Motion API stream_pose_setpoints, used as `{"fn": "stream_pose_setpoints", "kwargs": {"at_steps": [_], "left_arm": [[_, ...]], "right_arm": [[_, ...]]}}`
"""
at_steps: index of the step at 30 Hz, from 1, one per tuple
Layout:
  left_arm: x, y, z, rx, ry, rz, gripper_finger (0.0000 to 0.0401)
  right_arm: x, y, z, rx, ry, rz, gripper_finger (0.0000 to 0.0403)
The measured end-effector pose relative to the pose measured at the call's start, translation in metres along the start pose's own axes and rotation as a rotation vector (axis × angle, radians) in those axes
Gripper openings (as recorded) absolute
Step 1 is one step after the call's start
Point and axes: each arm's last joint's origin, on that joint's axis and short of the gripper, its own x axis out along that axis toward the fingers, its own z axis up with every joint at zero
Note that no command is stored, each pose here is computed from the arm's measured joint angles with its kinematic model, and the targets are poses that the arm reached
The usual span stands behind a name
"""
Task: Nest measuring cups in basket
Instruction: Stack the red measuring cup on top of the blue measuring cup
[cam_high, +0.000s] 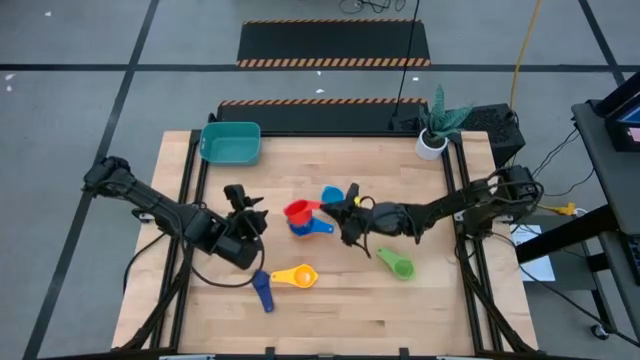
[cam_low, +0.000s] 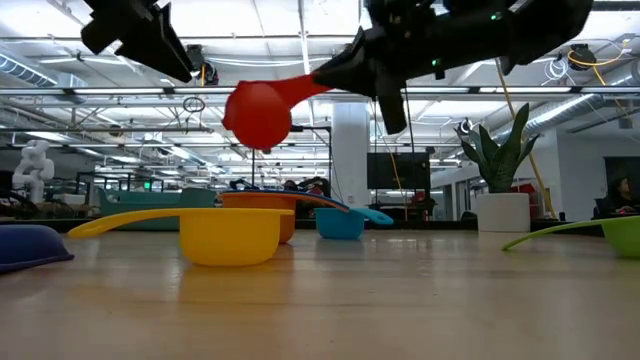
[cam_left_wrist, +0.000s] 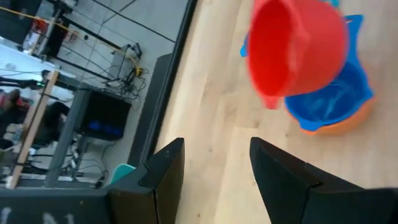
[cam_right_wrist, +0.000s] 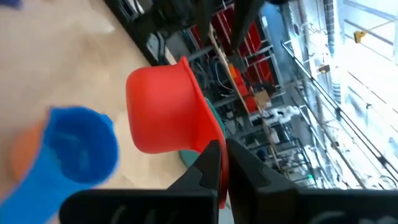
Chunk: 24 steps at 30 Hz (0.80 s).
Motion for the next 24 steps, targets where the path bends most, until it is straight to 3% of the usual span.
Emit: {"fn": "stream_pose_setpoints", "kwargs": {"at_steps": [5, 13, 17, 24], "left_arm": [[0.011, 0.008, 0.003, 0.002, 0.017, 0.044, 0.0186], [0.026, 0.02, 0.007, -0.037, 0.05, 0.085, 0.0186], [0.032, 0.025, 0.012, -0.082, 0.038, 0.097, 0.0186], [0.035, 0.025, 0.02, -0.144, -0.009, 0.07, 0.0186]], "right_arm": [[0.006, 0.002, -0.013, -0.05, 0.05, 0.012, 0.0], [-0.002, 0.024, -0.027, -0.107, -0.031, -0.047, 0.0], [-0.005, 0.025, -0.026, -0.036, -0.161, -0.057, 0.0], [0.0, 0.038, -0.033, -0.053, -0.169, -0.024, 0.0]]}}
